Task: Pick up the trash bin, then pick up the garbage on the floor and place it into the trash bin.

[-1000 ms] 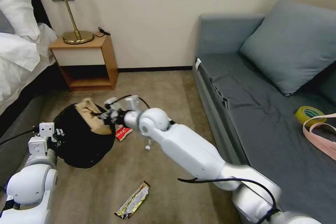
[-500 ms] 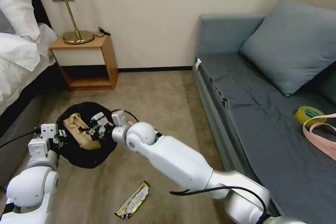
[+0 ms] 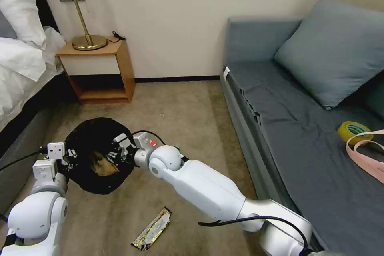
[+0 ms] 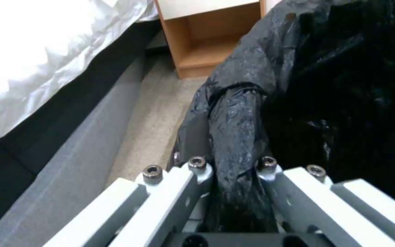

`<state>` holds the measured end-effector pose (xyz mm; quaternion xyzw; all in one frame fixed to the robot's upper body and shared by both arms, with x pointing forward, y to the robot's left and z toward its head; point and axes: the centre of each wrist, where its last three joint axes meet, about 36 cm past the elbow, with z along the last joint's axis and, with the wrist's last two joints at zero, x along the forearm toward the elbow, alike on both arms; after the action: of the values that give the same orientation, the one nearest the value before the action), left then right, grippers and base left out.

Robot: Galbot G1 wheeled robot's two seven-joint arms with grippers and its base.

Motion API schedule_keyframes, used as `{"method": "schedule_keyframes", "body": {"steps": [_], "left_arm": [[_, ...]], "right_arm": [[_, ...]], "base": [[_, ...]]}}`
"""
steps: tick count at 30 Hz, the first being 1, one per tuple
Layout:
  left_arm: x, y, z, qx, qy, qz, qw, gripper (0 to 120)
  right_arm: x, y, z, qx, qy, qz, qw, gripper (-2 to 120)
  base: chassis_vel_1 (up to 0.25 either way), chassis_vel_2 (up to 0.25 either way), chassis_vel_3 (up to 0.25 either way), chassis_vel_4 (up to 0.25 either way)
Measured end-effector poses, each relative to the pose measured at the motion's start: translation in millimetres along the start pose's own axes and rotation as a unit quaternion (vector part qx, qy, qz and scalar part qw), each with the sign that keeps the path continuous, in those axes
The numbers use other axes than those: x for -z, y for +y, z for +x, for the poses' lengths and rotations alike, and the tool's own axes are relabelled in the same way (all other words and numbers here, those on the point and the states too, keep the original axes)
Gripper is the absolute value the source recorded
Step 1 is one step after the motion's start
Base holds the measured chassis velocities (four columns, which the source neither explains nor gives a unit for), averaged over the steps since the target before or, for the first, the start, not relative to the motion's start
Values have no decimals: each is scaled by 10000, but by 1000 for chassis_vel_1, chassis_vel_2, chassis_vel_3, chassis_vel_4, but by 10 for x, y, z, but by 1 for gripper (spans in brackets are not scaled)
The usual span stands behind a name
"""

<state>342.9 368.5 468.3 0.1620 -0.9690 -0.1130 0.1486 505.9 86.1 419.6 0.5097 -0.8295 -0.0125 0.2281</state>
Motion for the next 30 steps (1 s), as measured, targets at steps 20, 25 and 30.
{"method": "schedule_keyframes", "body": {"steps": [20, 25, 30], "left_arm": [[-41, 134, 14, 471, 290, 221, 9982, 4], [-10, 132, 51, 531, 269, 356, 9976, 4], [36, 124, 80, 571, 234, 424, 9972, 4]], "right_arm": [[-1045, -565, 591, -449, 1211, 1653, 9777, 100], [-1426, -461, 574, -325, 1588, 1729, 9715, 100], [-1632, -415, 577, -251, 1748, 2170, 9601, 100]], "base": [[0, 0, 0, 0], [0, 0, 0, 0], [0, 0, 0, 0]]}}
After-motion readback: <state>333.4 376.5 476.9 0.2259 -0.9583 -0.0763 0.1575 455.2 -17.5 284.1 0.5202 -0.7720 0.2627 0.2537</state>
